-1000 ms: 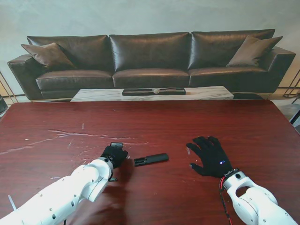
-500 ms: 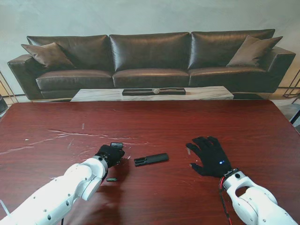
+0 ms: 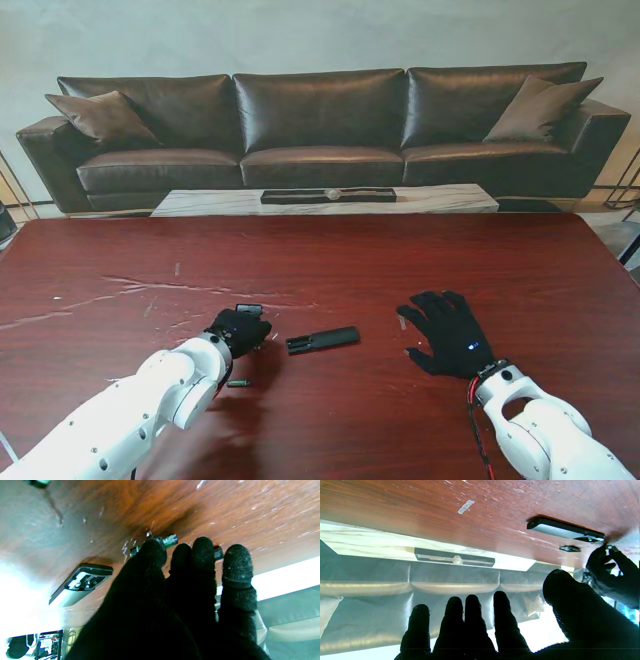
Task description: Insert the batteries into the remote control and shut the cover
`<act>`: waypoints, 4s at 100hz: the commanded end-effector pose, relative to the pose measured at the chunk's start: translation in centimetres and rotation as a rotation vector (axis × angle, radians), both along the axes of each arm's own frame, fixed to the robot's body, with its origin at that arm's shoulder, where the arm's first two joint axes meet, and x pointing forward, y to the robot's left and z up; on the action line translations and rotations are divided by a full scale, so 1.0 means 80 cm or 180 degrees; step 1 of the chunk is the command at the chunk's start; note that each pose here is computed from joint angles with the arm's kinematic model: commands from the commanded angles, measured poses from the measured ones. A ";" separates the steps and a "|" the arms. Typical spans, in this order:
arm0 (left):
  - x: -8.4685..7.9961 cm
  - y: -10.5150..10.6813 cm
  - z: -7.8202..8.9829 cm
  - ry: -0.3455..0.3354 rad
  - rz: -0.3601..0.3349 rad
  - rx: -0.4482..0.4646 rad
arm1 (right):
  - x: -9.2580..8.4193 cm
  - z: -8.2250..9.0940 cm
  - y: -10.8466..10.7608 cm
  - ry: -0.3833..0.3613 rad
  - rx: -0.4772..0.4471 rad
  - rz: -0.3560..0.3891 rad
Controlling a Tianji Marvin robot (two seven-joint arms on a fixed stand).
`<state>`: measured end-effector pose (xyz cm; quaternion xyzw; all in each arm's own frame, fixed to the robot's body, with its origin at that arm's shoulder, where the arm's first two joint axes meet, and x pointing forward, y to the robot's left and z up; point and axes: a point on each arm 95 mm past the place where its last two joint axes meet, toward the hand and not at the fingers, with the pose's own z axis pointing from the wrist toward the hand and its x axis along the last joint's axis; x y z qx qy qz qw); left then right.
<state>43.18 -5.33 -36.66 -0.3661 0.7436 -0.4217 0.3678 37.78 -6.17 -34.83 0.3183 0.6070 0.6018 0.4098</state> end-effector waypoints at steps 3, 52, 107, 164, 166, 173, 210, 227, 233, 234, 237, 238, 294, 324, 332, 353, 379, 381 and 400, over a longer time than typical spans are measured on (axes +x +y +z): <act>0.003 -0.004 0.009 -0.0044 -0.0037 -0.0051 | -0.002 -0.002 0.003 0.0002 -0.0009 0.0016; 0.003 -0.024 0.041 -0.0135 -0.0207 -0.0328 | -0.001 -0.003 0.005 0.0028 -0.0018 0.0019; 0.006 -0.065 0.055 0.0059 -0.0314 -0.0534 | -0.001 -0.004 0.002 0.0012 -0.0013 0.0006; 0.019 -0.081 0.039 0.0237 -0.0221 -0.0517 | -0.001 -0.004 0.000 -0.0004 0.0005 -0.0009; 0.019 -0.082 0.038 0.0247 -0.0215 -0.0514 | -0.001 -0.004 0.000 -0.0005 0.0004 -0.0009; 0.019 -0.083 0.037 0.0278 -0.0199 -0.0514 | -0.001 -0.004 0.000 -0.0003 0.0007 -0.0011; 0.021 -0.087 0.028 0.0351 -0.0125 -0.0503 | -0.001 -0.004 -0.002 -0.0004 0.0012 -0.0023; 0.025 -0.088 0.023 0.0375 -0.0101 -0.0469 | -0.001 -0.004 -0.002 0.0005 0.0013 -0.0018; 0.026 -0.088 0.022 0.0387 -0.0088 -0.0459 | -0.001 -0.004 -0.002 0.0007 0.0014 -0.0017; 0.027 -0.088 0.022 0.0390 -0.0086 -0.0459 | -0.001 -0.004 -0.002 0.0007 0.0014 -0.0017; 0.027 -0.088 0.021 0.0398 -0.0079 -0.0459 | -0.001 -0.004 -0.002 0.0007 0.0013 -0.0017; 0.027 -0.088 0.021 0.0401 -0.0076 -0.0460 | -0.001 -0.004 -0.002 0.0007 0.0013 -0.0017; 0.030 -0.092 0.018 0.0419 -0.0023 -0.0527 | -0.001 -0.004 -0.002 0.0010 0.0018 -0.0009; 0.035 -0.095 0.017 0.0364 -0.0001 -0.0514 | -0.001 -0.004 -0.002 0.0014 0.0033 0.0004; 0.036 -0.096 0.017 0.0355 0.0006 -0.0511 | -0.001 -0.004 -0.002 0.0023 0.0028 0.0010; 0.039 -0.096 0.016 0.0310 0.0000 -0.0498 | -0.001 -0.004 -0.001 0.0031 0.0023 0.0012; 0.039 -0.097 0.016 0.0298 0.0010 -0.0513 | -0.001 -0.005 -0.001 0.0029 0.0022 0.0006; 0.039 -0.097 0.016 0.0296 0.0011 -0.0514 | -0.001 -0.005 -0.001 0.0028 0.0022 0.0004; 0.035 -0.097 0.019 0.0287 0.0018 -0.0521 | -0.001 -0.004 -0.001 0.0025 0.0022 -0.0012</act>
